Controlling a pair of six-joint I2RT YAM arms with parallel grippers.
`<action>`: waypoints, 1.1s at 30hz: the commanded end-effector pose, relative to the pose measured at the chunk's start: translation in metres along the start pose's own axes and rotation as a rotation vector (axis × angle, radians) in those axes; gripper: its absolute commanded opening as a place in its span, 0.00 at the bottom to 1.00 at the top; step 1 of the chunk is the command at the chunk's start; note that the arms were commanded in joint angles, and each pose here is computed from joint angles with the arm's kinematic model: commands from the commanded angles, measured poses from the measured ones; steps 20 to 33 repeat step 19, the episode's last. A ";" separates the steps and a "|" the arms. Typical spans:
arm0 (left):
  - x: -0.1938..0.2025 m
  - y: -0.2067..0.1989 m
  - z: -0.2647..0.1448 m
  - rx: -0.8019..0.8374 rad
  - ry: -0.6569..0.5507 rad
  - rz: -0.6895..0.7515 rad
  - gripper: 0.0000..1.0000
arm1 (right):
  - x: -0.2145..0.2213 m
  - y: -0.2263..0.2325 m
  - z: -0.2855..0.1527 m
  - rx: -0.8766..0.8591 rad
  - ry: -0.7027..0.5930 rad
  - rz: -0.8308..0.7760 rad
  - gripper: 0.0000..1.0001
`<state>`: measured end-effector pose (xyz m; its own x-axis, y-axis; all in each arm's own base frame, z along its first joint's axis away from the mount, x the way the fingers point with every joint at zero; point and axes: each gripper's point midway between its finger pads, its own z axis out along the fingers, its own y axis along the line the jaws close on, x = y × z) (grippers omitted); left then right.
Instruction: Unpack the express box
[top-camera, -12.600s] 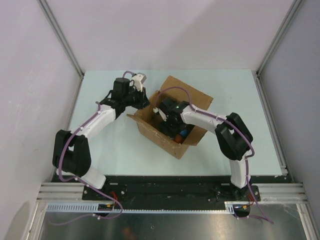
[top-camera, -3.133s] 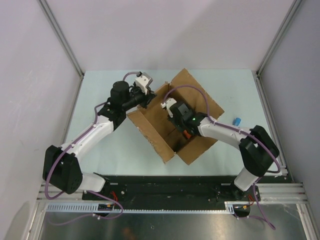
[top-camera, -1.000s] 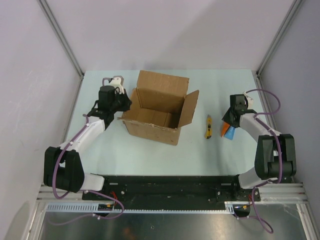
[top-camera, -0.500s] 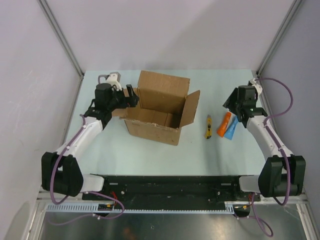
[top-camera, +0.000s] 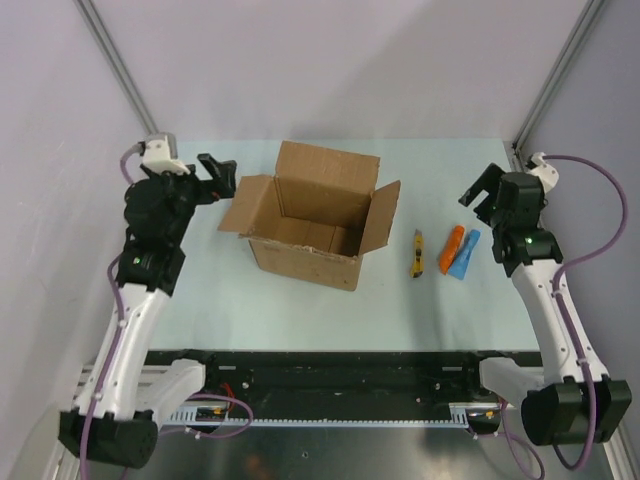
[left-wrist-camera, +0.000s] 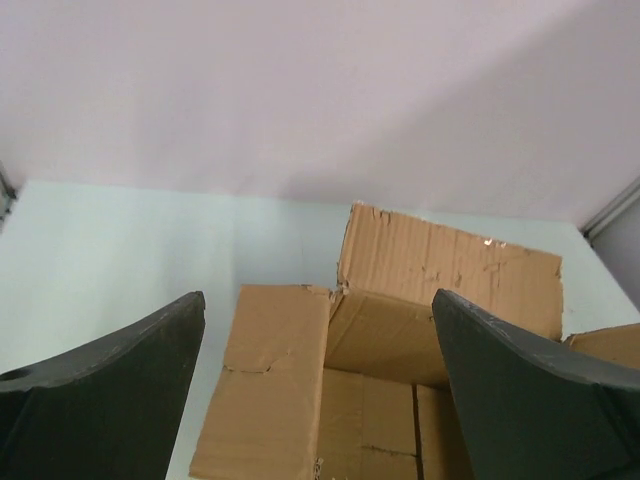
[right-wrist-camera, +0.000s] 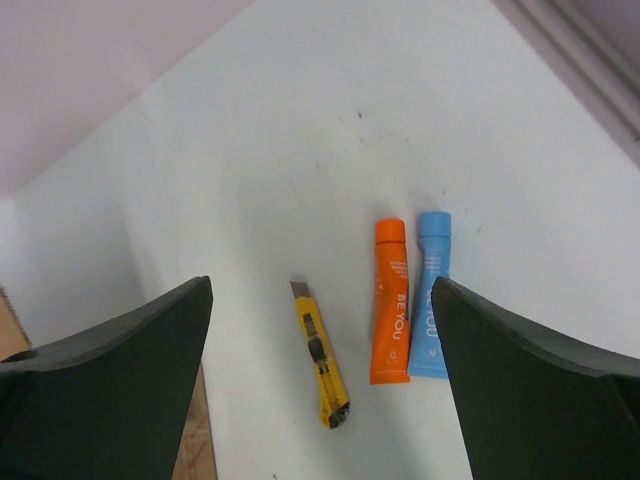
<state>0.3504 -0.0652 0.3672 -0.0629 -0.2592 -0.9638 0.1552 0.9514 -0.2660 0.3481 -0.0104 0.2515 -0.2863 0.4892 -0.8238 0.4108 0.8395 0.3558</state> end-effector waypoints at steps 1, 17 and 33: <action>-0.026 0.005 -0.029 -0.033 -0.077 0.051 1.00 | -0.049 0.005 -0.033 -0.026 -0.157 0.037 0.98; -0.018 -0.008 -0.043 0.041 -0.043 0.053 0.99 | -0.059 0.009 -0.042 -0.053 -0.185 0.037 1.00; -0.019 -0.008 -0.043 0.039 -0.044 0.053 1.00 | -0.059 0.010 -0.042 -0.054 -0.183 0.041 1.00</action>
